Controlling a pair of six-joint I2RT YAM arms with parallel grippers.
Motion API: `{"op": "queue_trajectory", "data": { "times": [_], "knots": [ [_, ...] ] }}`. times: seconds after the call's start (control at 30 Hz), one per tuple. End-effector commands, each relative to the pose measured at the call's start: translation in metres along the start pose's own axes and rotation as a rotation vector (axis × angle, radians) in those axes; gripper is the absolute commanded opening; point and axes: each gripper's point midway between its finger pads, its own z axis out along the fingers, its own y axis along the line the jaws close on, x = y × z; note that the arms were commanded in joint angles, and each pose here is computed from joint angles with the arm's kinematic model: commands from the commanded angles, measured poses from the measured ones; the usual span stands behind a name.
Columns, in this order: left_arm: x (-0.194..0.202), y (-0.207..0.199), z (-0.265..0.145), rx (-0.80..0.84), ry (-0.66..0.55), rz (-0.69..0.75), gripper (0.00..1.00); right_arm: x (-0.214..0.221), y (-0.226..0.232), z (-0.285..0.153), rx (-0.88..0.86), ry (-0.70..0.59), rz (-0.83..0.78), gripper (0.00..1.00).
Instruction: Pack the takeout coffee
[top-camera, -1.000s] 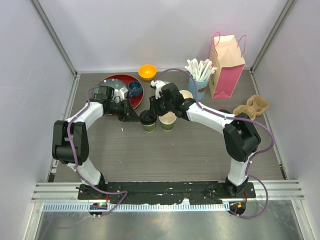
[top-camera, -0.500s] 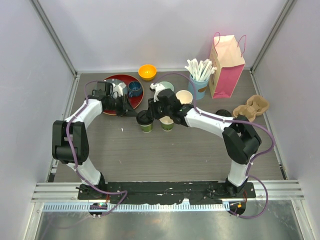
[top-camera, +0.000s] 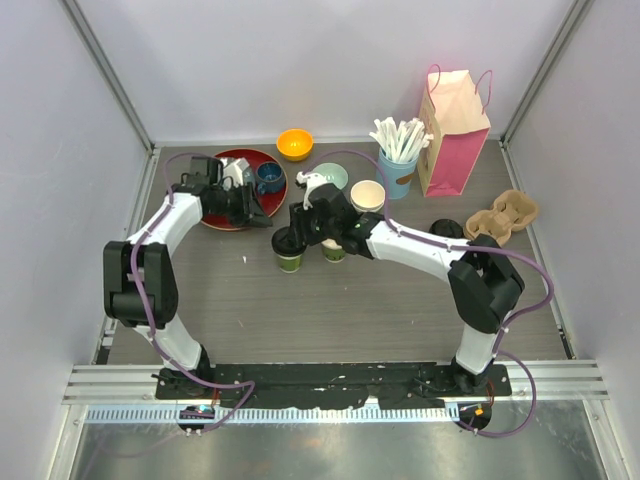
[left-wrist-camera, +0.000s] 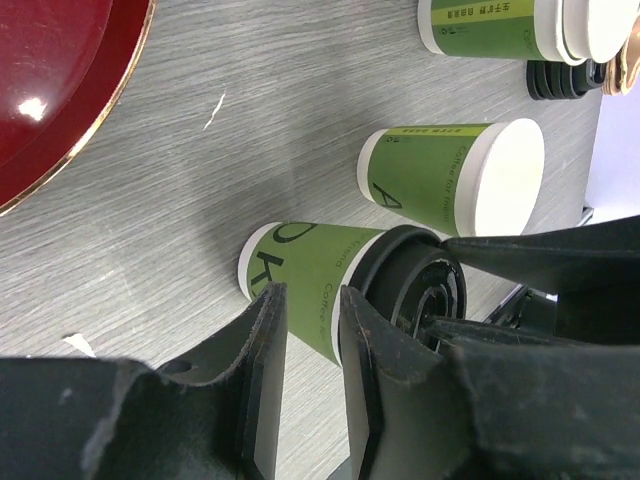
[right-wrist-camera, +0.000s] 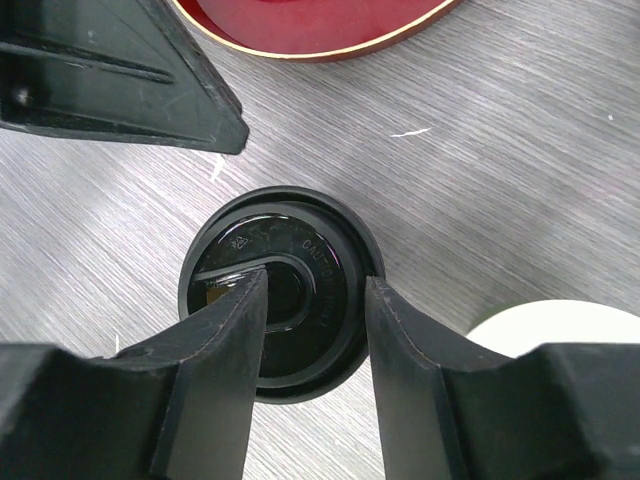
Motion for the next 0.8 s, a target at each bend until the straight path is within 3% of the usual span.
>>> {"op": "queue_trajectory", "data": {
  "times": [0.0, 0.23, 0.4, 0.53, 0.67, 0.73, 0.77],
  "knots": [
    [-0.016, -0.024, -0.024, 0.041, -0.044, 0.088, 0.31, -0.042, 0.013, -0.020, -0.018, -0.080, -0.077, 0.51],
    [-0.007, -0.026, -0.029, 0.047, -0.029, 0.082, 0.34, -0.067, 0.034, -0.041, -0.122, -0.082, -0.313, 0.64],
    [0.002, -0.025, -0.032, 0.043, 0.001, 0.090, 0.34, -0.047, 0.068, -0.060, -0.385, 0.005, -0.531, 0.64],
    [0.012, -0.025, -0.037, 0.033, 0.036, 0.098, 0.35, -0.039, 0.064, -0.061, -0.424, 0.015, -0.688, 0.63],
    [0.026, -0.023, -0.043, 0.019, 0.063, 0.074, 0.35, -0.079, 0.058, -0.055, -0.395, -0.042, -0.589, 0.65],
    [0.033, -0.025, -0.048, 0.020, 0.069, 0.064, 0.35, -0.075, 0.043, -0.038, -0.393, 0.033, -0.527, 0.65],
    [0.039, -0.025, -0.049, 0.021, 0.077, 0.055, 0.35, -0.092, 0.047, -0.039, -0.392, 0.009, -0.539, 0.65]
  ]
}}
